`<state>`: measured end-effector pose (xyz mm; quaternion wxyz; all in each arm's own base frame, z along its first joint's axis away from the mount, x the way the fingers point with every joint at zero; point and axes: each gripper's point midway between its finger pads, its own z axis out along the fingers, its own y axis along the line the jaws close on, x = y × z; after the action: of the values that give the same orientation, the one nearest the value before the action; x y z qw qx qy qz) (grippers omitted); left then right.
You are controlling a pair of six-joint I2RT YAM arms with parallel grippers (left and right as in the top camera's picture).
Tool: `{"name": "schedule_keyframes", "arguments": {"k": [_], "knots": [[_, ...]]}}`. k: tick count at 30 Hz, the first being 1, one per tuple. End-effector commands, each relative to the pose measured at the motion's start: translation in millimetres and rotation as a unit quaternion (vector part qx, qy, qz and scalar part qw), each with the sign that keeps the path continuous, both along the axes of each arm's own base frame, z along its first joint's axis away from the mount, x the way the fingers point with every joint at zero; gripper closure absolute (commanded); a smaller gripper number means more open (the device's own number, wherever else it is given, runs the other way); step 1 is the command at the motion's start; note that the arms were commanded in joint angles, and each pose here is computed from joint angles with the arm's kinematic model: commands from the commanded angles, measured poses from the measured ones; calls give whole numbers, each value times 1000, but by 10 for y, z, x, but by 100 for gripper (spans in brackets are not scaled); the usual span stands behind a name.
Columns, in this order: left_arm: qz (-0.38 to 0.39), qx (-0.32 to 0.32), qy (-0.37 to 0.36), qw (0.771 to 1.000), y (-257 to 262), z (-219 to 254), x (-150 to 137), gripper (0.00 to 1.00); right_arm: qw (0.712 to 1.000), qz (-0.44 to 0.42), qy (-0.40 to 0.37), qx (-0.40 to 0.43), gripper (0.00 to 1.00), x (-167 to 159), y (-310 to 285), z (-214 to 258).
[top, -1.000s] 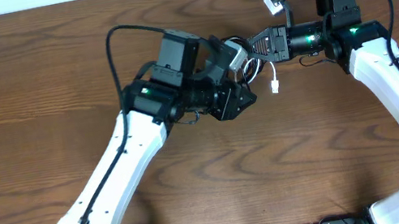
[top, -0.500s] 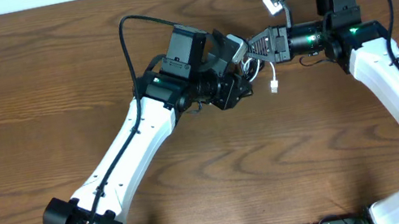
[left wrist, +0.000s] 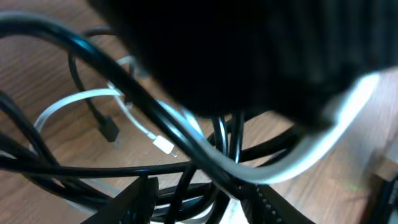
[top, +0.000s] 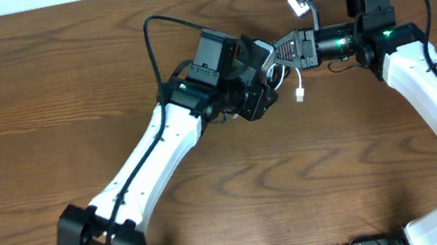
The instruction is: Untangle cables
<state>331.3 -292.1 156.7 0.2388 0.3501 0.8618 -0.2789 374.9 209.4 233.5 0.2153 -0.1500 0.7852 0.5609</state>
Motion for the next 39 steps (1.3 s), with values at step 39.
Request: {"name": "schedule_keyframes", "arguments": {"k": [39], "knots": [[64, -105, -9, 992, 371, 1122, -334, 59, 993, 68, -94, 7, 99, -277, -243, -56]]}}
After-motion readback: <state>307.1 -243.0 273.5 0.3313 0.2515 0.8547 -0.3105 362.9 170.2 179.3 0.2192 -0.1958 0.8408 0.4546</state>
